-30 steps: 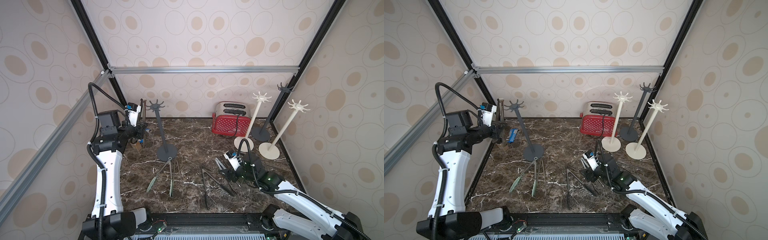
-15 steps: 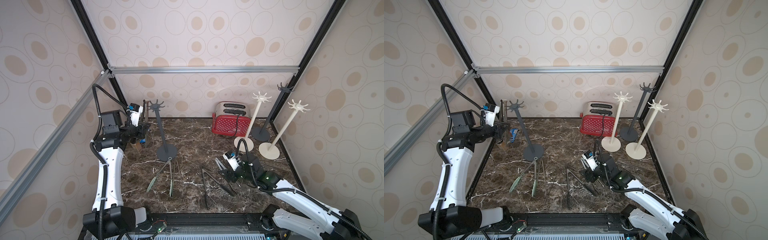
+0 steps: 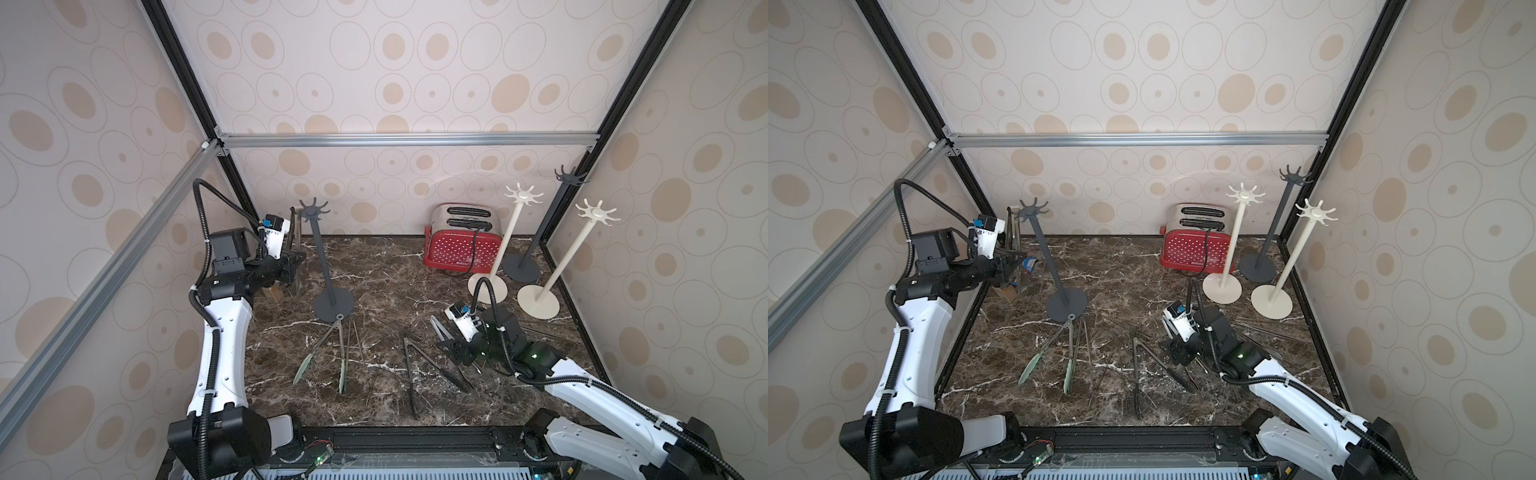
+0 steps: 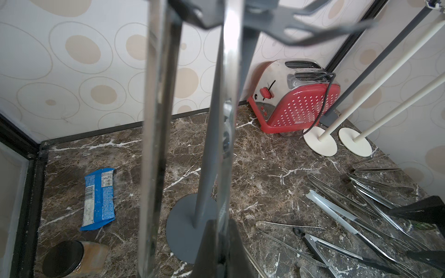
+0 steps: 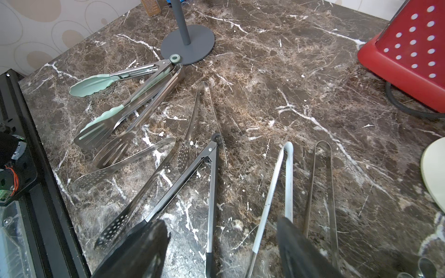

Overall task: Hang food tongs on kitchen utensil racks
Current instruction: Hang the food tongs on the rack, then pick up the food tongs from the center of the board.

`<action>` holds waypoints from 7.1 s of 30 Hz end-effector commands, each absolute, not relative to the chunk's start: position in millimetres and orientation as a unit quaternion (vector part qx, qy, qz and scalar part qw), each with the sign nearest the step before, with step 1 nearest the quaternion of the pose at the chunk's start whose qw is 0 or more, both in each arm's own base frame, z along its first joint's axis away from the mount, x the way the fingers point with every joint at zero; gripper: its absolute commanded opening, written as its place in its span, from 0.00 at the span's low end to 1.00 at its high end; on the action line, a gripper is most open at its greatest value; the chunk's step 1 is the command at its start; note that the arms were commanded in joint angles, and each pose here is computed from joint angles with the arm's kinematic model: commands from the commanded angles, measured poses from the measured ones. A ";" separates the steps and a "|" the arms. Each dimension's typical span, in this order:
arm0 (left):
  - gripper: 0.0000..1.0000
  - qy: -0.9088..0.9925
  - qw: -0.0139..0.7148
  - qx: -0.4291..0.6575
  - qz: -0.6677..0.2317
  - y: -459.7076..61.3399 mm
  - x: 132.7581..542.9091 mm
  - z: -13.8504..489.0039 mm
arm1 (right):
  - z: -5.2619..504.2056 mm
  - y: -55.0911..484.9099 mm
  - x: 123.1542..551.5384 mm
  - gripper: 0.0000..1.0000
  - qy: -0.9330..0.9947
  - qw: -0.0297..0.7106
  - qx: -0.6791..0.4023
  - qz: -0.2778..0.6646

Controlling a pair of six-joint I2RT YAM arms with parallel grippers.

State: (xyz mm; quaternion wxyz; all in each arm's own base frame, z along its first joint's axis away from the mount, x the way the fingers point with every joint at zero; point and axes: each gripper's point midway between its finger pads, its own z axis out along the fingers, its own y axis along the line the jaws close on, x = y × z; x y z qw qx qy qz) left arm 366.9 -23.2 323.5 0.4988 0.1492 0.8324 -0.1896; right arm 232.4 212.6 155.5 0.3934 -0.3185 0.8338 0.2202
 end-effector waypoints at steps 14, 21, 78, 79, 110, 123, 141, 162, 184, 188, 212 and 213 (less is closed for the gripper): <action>0.00 0.834 0.498 0.142 -0.187 -24.3 348.4 307.7 | 163.5 213.2 229.1 0.74 0.827 0.397 -0.324 0.231; 0.00 0.840 0.490 0.139 -0.184 -22.8 348.6 299.0 | 165.2 213.2 228.4 0.74 0.825 0.400 -0.324 0.233; 0.48 0.862 0.488 0.090 -0.104 -3.0 312.9 317.7 | 167.4 188.0 248.7 0.75 0.864 0.401 -0.259 0.161; 0.51 0.864 0.487 0.081 -0.096 -0.5 308.3 316.2 | 168.2 182.7 251.0 0.75 0.869 0.401 -0.248 0.149; 0.62 0.836 0.539 -0.055 -0.085 12.1 261.4 327.4 | 127.7 159.4 296.7 0.48 0.947 0.258 -0.175 0.071; 0.61 0.842 0.527 -0.068 -0.088 13.5 261.3 322.5 | 91.3 302.1 338.3 0.49 0.913 0.210 -0.321 0.141; 0.62 0.841 0.529 -0.071 -0.092 11.8 256.4 328.7 | 46.3 355.1 337.8 0.44 0.912 0.144 -0.355 0.146; 0.64 0.842 0.529 -0.076 -0.080 14.2 249.6 330.0 | 0.0 348.4 323.5 0.32 0.925 0.093 -0.353 0.102; 0.65 0.836 0.537 -0.075 -0.078 13.0 243.3 332.5 | 4.5 345.0 304.1 0.00 0.924 0.093 -0.361 0.080; 0.65 0.835 0.540 -0.077 -0.079 13.0 241.8 333.5 | 20.0 351.8 310.5 0.00 0.923 0.116 -0.357 0.092; 0.63 0.846 0.514 -0.117 -0.085 14.3 226.6 296.5 | 314.5 413.3 339.6 0.00 0.724 0.499 -0.377 0.291; 0.63 0.845 0.515 -0.116 -0.088 13.4 226.5 295.7 | 324.9 415.2 339.0 0.00 0.714 0.509 -0.378 0.298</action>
